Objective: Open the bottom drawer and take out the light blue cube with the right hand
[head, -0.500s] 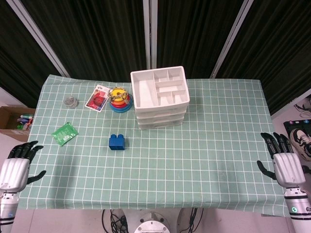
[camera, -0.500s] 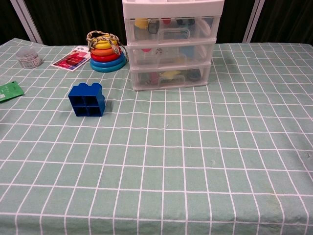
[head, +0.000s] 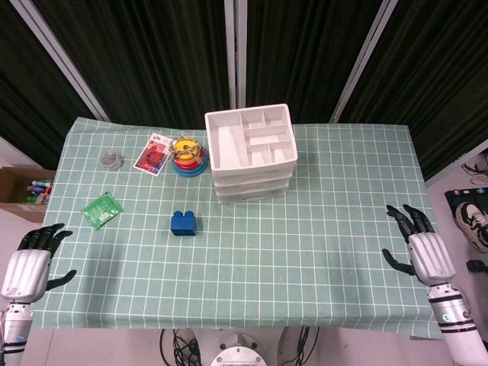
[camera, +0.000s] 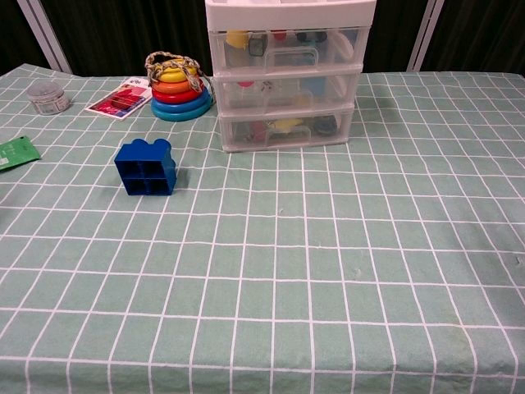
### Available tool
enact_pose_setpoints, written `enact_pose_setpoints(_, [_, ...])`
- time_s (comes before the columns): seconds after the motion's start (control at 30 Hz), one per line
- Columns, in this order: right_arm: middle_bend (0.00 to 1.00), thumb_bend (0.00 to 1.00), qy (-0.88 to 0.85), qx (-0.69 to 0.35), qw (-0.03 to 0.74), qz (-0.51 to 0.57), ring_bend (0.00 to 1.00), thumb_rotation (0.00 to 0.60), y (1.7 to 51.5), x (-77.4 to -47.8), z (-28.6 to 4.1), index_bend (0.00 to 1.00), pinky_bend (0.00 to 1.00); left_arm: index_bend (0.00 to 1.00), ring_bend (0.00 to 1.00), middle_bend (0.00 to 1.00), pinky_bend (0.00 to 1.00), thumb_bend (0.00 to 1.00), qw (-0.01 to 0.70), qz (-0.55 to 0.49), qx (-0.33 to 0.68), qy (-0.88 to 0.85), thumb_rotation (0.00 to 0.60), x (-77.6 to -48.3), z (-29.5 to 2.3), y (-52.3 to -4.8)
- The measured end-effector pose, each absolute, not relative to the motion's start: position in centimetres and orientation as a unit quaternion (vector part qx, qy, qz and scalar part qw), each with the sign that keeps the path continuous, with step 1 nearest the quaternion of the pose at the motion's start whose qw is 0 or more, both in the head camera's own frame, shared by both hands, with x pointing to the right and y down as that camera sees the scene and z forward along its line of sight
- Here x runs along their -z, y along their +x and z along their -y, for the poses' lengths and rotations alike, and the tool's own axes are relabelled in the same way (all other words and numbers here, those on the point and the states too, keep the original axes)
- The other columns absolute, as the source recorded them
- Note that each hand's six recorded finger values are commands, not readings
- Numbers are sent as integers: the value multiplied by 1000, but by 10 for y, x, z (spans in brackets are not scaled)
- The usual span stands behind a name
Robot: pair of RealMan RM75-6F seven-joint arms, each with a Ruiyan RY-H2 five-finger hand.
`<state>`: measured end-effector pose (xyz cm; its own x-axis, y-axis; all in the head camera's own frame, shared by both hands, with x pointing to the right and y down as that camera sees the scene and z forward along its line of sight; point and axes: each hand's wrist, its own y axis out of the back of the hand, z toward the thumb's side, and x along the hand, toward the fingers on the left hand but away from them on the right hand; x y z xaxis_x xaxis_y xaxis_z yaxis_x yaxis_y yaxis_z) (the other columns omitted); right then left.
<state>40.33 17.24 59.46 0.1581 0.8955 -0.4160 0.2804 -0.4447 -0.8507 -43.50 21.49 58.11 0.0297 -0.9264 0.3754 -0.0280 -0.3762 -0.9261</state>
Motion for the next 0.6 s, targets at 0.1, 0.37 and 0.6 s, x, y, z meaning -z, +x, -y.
enact_pose_setpoints(0.1, [371,281,-732,-453,265,434,199,600,379,-607,-161,7,283,262,163,175,193,0,391,-400,569,-602,600,-581,-217,-433])
enact_pose_setpoints(0.37, [552,349,-829,-380,72,404,463,600,287,-661,-130,40,496,262,163,175,193,0,391,-409,567,-599,600,-580,-221,-437])
enact_pose_setpoints(0.6, [689,434,-860,-332,-95,376,597,600,193,-703,-113,48,646,263,163,175,193,0,385,-416,570,-595,600,-582,-224,-444])
